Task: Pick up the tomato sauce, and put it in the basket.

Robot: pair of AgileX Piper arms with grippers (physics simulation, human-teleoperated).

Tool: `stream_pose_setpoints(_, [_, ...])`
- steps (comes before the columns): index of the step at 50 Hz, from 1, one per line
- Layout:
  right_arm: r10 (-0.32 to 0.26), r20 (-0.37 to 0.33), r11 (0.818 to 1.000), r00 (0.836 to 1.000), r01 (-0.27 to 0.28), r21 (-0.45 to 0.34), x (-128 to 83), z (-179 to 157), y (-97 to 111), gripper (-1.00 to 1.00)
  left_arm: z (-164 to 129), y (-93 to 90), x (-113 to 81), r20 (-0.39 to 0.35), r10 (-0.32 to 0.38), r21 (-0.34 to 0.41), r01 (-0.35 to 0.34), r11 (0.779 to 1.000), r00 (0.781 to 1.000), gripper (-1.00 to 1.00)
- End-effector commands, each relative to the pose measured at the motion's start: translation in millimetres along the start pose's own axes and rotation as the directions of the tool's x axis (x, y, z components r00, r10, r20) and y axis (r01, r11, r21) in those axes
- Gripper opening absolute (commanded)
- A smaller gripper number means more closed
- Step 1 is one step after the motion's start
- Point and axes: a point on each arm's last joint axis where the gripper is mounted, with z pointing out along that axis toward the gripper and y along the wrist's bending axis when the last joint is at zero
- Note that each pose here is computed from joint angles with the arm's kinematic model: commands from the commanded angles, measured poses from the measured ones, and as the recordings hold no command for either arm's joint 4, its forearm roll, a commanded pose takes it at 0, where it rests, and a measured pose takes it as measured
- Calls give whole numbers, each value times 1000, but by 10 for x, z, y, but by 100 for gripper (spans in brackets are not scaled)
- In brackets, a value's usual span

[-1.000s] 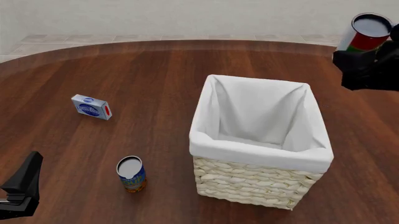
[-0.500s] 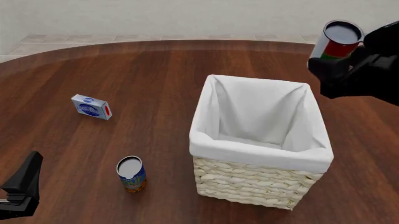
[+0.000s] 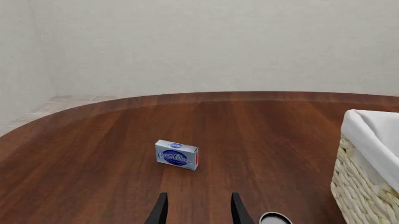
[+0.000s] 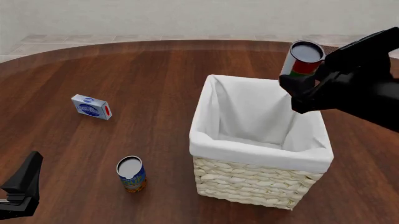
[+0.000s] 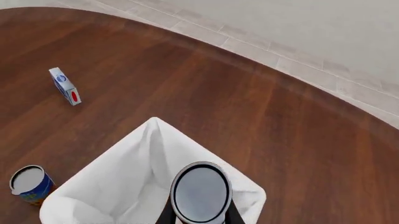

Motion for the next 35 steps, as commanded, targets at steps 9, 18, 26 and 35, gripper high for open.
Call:
stream_pose_setpoints(9, [9, -19, 996, 1000, -11, -85, 15, 160, 197, -100, 0, 0, 0, 0, 0, 0, 0, 1000, 1000, 100])
stream_pose_setpoints(18, [11, -37, 994, 999, -15, -106, 86, 249, 261, -100, 0, 0, 0, 0, 0, 0, 0, 1000, 1000, 100])
stream_pose_setpoints(26, [26, -51, 991, 998, -32, -127, 176, 335, 332, -100, 0, 0, 0, 0, 0, 0, 0, 1000, 1000, 100])
stream_pose_setpoints(35, [43, -70, 991, 997, -51, -124, 297, 451, 353, -100, 0, 0, 0, 0, 0, 0, 0, 1000, 1000, 100])
